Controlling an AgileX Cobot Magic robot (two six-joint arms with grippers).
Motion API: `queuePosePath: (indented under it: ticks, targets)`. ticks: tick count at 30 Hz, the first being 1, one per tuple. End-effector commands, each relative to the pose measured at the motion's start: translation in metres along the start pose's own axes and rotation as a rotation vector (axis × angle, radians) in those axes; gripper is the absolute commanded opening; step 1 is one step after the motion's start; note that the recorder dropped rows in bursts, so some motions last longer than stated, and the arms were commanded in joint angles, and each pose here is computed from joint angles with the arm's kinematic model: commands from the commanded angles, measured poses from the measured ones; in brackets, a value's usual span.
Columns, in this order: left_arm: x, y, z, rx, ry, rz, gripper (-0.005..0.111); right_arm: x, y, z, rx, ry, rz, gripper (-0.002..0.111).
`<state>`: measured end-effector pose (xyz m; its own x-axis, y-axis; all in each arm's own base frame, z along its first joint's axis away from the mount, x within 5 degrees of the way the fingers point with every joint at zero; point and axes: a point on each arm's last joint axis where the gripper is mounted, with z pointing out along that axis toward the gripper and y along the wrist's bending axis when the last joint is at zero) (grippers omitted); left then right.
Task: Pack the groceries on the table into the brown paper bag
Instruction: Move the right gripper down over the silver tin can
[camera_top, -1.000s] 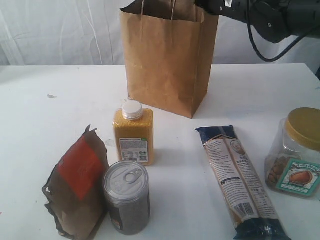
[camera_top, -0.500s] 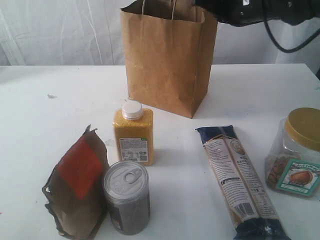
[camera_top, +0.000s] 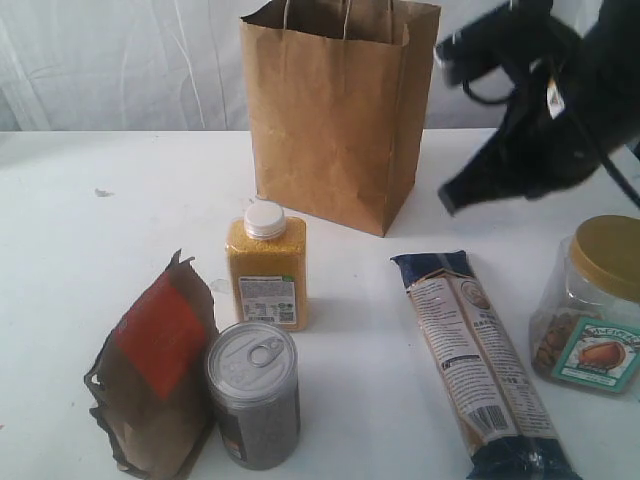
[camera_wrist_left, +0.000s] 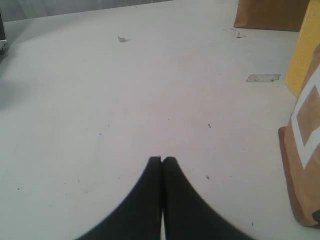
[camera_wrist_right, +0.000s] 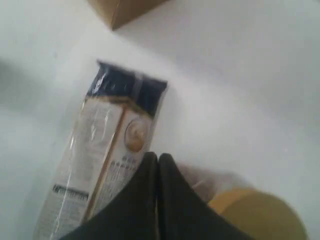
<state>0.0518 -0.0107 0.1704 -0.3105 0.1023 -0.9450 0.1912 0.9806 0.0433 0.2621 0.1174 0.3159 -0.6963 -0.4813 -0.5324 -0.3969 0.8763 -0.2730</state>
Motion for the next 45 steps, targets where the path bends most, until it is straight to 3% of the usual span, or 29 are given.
queuePosePath:
  ticks: [1,4,9,12,22,37,45]
  targets:
    - [0.001,0.000,0.000,0.006,-0.001,0.002,0.000,0.040,0.019,0.016,-0.083,0.093,-0.021,0.000]
    - [0.001,0.000,0.000,0.006,-0.001,0.002,0.000,0.050,0.038,0.023,-0.184,0.101,-0.015,0.000]
    - [0.001,0.000,0.000,0.006,-0.001,0.002,0.000,0.057,0.079,0.009,-0.447,0.124,-0.207,0.000]
    - [0.001,0.000,0.000,0.006,-0.001,0.002,0.000,0.060,0.097,0.001,-0.515,0.140,-0.263,0.000]
    - [0.001,0.000,0.000,0.006,-0.001,0.002,0.000,0.067,0.117,-0.009,-0.558,0.152,-0.352,0.000]
    - [0.001,0.000,0.000,0.006,-0.001,0.002,0.000,0.070,0.116,-0.010,-0.560,0.190,-0.363,0.000]
    - [0.001,0.000,0.000,0.006,-0.001,0.002,0.000,0.053,0.125,-0.001,-0.571,0.009,-0.348,0.000]
